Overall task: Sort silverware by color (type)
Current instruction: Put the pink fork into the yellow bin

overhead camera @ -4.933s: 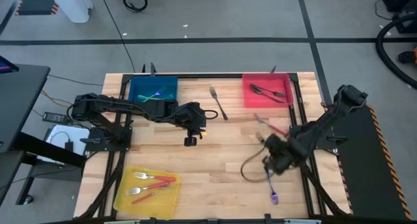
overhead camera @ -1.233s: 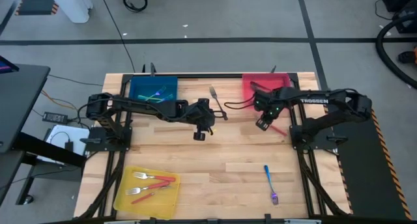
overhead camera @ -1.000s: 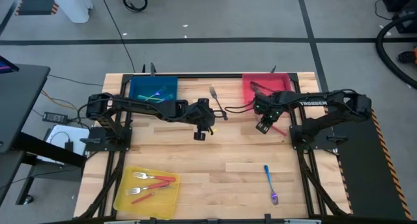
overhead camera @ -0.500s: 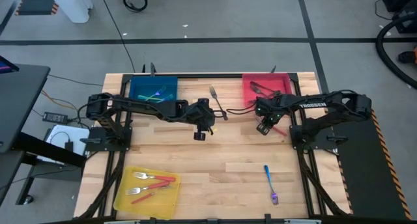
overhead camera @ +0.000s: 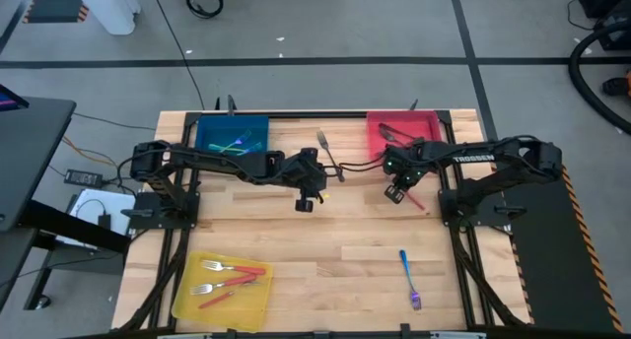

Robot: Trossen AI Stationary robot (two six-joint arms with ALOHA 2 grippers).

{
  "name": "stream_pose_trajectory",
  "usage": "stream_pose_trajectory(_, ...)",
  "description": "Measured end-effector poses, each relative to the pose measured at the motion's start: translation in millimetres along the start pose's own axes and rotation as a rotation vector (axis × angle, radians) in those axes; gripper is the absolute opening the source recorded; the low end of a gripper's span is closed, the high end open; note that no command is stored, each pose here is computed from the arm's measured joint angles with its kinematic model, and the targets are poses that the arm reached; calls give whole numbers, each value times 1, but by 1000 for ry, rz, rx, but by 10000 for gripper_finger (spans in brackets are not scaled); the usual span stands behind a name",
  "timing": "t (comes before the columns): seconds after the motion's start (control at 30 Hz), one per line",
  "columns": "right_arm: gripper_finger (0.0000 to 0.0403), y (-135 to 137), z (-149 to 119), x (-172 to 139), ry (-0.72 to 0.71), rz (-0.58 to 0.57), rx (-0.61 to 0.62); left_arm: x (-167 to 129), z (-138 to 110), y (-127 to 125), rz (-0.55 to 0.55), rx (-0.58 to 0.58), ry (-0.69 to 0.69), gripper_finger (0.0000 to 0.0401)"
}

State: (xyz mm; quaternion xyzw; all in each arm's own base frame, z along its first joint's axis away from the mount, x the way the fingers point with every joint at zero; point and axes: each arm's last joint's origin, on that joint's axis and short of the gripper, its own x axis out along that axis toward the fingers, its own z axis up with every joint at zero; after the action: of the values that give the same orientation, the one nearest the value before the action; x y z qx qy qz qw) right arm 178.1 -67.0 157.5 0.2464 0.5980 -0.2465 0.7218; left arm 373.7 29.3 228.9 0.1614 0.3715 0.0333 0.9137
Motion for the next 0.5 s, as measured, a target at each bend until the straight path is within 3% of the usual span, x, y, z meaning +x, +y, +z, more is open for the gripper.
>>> stream_pose_trajectory(0.13, 4, 17, 14, -20, -73, 82, -109, 0, 4, 1, 11, -51, -37, 144)
stream_pose_trajectory(0.23, 3, 33, 23, -43, -170, 173, -204, -1, 9, 3, 25, -154, -99, 144)
stream_pose_trajectory(0.33, 2, 48, 28, -75, -288, 239, -285, -1, 15, 5, 32, -251, -156, 144)
stream_pose_trajectory(0.5, 2, 64, 22, -139, -525, 282, -396, -3, 21, 8, 44, -293, -229, 144)
